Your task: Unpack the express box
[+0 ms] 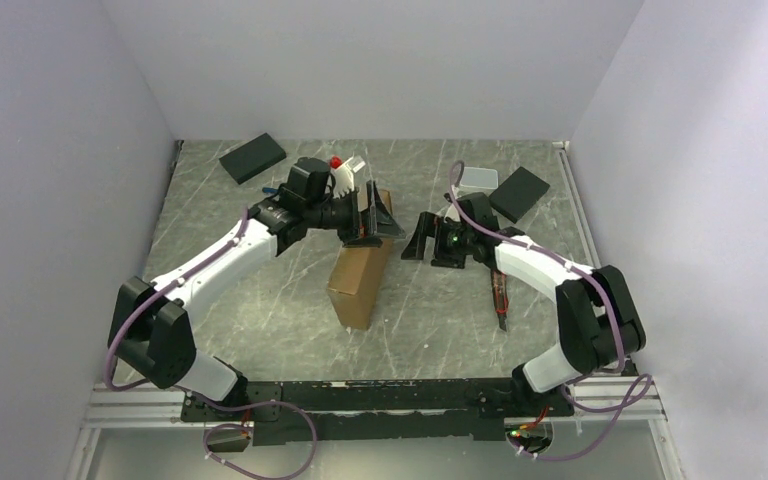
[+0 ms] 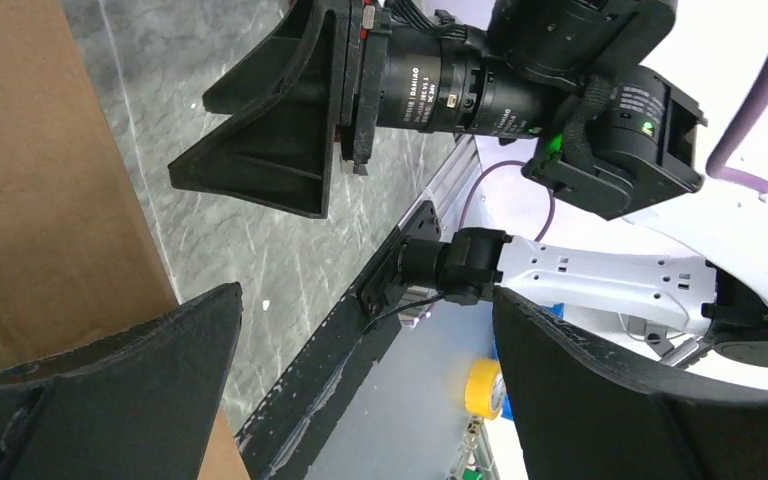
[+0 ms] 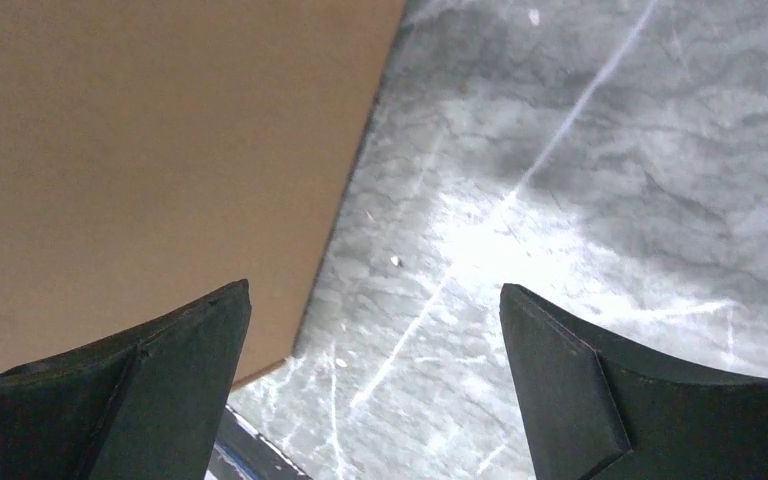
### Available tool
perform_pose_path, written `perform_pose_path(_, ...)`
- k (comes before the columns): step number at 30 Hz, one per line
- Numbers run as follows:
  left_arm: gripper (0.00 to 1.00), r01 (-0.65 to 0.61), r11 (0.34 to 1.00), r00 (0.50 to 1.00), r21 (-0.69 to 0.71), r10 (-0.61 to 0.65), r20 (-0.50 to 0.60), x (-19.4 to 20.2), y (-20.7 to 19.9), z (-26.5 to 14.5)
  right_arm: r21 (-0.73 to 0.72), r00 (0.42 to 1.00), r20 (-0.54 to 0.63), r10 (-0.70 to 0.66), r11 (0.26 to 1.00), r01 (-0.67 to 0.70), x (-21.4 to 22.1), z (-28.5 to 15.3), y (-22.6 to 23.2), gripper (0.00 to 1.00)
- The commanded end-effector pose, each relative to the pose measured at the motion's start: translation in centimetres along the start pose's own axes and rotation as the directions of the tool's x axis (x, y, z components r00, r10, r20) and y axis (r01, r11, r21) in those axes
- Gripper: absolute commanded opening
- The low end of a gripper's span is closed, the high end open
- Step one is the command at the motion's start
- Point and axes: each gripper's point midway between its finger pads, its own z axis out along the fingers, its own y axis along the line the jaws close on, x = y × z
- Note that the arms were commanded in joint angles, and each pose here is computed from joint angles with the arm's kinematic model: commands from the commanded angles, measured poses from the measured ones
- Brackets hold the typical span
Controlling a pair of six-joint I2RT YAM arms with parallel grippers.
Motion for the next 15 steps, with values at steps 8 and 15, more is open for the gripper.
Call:
perform_pose_path(8,1.00,-0.218,0.973,0.976,0.073,0.216,0.035,-1.2,-4.8,-2.8,0.220,0.993,0.018,-0.118,0.969,0.111,-0.6,-3.6,-1.8,1.00)
perform_pose_path(15,0.99,-0.255,0.957,0.959,-0.135,0.269,0.092,-3.3,-2.9,-5.9,0.266,0.988,0.052,-0.142,0.956,0.124,-1.5,-5.3,0.0,1.00)
